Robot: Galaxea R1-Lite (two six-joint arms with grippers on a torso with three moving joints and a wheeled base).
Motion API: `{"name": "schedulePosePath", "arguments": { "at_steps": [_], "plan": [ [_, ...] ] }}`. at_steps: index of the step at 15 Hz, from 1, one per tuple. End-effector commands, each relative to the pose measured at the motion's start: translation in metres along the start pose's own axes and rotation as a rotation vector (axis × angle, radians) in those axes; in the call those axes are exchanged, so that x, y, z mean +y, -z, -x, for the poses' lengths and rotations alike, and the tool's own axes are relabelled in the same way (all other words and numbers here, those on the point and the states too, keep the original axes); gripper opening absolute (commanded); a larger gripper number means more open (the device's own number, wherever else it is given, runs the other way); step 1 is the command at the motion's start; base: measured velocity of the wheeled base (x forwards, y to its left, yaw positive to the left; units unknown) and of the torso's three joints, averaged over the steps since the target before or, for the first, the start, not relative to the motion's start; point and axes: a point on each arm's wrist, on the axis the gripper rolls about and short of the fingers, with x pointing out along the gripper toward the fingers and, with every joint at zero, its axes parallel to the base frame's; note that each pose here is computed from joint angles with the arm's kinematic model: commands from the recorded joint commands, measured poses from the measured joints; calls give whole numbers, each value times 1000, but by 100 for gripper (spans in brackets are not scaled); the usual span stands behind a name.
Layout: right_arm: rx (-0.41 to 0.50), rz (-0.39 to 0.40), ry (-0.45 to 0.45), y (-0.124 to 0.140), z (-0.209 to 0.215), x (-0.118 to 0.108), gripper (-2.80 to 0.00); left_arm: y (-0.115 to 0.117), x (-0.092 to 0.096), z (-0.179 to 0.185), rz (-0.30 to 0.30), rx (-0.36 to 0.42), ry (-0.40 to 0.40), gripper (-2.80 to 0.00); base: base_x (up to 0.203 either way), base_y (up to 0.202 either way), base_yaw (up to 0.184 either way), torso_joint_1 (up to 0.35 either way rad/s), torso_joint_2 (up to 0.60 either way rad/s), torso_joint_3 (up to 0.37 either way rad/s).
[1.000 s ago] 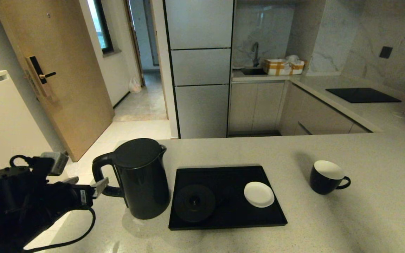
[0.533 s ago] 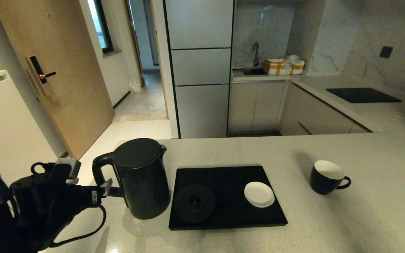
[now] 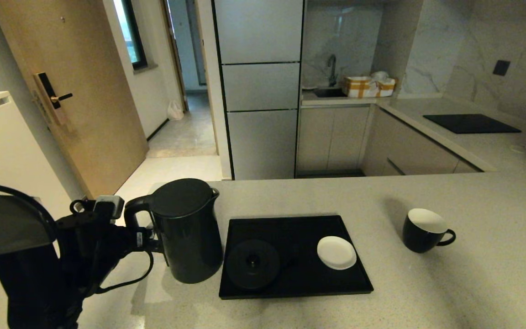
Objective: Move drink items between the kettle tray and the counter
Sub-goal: Return the kettle to its original position
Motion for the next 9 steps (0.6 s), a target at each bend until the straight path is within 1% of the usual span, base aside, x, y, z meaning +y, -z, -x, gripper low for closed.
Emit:
{"name": "schedulePosePath", "arguments": {
  "at_steps": [1, 2, 3, 6, 9],
  "plan": [
    [2, 0, 1, 0, 0, 0, -280, 4, -2, -8, -2, -1, -7, 0, 0, 0, 0, 0, 0, 0],
    [2, 0, 1, 0, 0, 0, -280, 6, -3, -11, -3, 5, -15, 0, 0, 0, 0, 0, 0, 0],
    [2, 0, 1, 0, 0, 0, -280, 10, -4, -14, -6, 18, -35, -280, 0, 0, 0, 0, 0, 0],
    [2, 0, 1, 0, 0, 0, -280, 10, -6, -13, -4, 19, -36, -280, 0, 0, 0, 0, 0, 0],
    [2, 0, 1, 0, 0, 0, -280, 3, -15, -1, -6, 7, -7, -280, 0, 0, 0, 0, 0, 0]
  ]
}}
